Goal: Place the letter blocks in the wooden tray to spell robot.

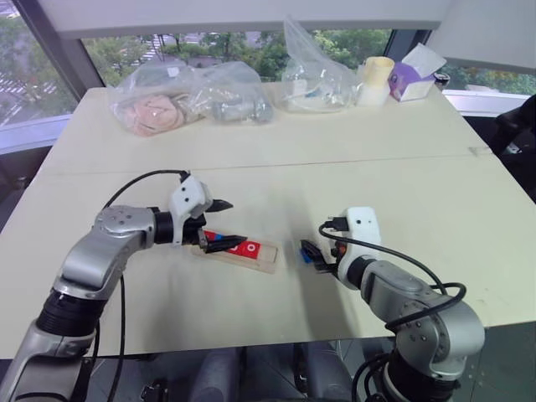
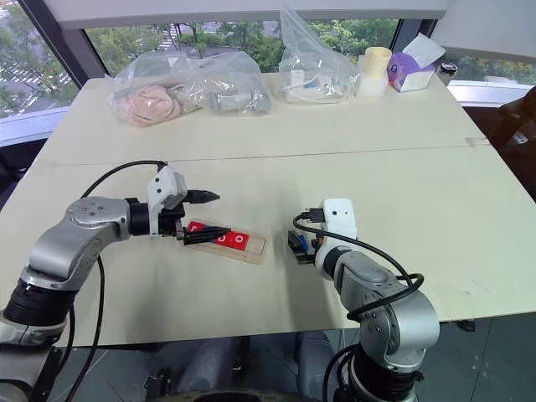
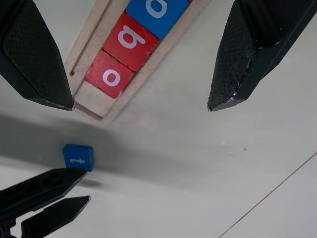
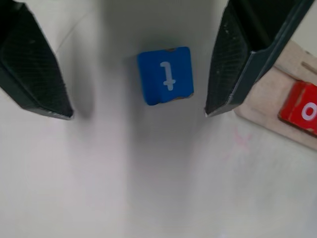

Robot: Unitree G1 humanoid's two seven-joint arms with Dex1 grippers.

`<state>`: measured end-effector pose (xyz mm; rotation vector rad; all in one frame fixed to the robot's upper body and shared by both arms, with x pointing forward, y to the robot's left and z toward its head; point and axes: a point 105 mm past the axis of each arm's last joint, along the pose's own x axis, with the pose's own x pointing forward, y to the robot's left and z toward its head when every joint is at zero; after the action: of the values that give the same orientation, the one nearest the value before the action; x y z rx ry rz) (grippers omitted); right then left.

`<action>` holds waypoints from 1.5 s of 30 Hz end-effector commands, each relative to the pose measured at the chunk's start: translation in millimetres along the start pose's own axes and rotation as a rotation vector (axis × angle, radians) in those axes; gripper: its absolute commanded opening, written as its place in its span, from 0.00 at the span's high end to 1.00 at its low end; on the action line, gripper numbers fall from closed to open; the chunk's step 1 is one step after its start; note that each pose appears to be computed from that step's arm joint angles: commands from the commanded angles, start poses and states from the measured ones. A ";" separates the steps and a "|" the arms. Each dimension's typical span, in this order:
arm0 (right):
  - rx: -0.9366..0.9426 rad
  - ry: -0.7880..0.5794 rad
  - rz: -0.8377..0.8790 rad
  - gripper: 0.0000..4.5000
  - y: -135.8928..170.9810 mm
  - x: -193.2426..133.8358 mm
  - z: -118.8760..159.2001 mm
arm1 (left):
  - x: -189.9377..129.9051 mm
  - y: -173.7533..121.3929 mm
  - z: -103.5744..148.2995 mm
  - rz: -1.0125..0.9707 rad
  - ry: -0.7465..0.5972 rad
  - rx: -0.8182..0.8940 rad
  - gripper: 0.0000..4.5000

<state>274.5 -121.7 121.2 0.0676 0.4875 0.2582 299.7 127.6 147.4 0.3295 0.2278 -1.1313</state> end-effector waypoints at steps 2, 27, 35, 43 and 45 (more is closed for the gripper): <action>-0.217 -0.149 0.173 0.02 -3.5 -16.3 30.6 | -12.7 0.2 13.2 -0.009 -0.022 0.031 0.00; -1.001 -0.111 0.934 0.02 -33.5 31.2 -9.7 | -68.5 -38.4 13.4 -0.114 0.201 0.075 0.00; -1.008 -0.126 0.994 0.74 -28.9 36.3 -13.7 | -72.4 -39.8 6.7 -0.092 0.227 0.061 0.00; -0.887 -0.150 0.876 0.75 -3.0 20.8 12.5 | -72.1 -37.2 0.0 -0.104 0.254 0.071 0.00; -0.855 -0.129 0.824 0.75 5.8 22.5 15.6 | -69.3 -37.6 2.1 -0.114 0.243 0.074 0.00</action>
<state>298.9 -117.7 114.6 -0.5653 0.1752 1.2866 236.2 174.0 162.3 0.4925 0.4504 -1.2016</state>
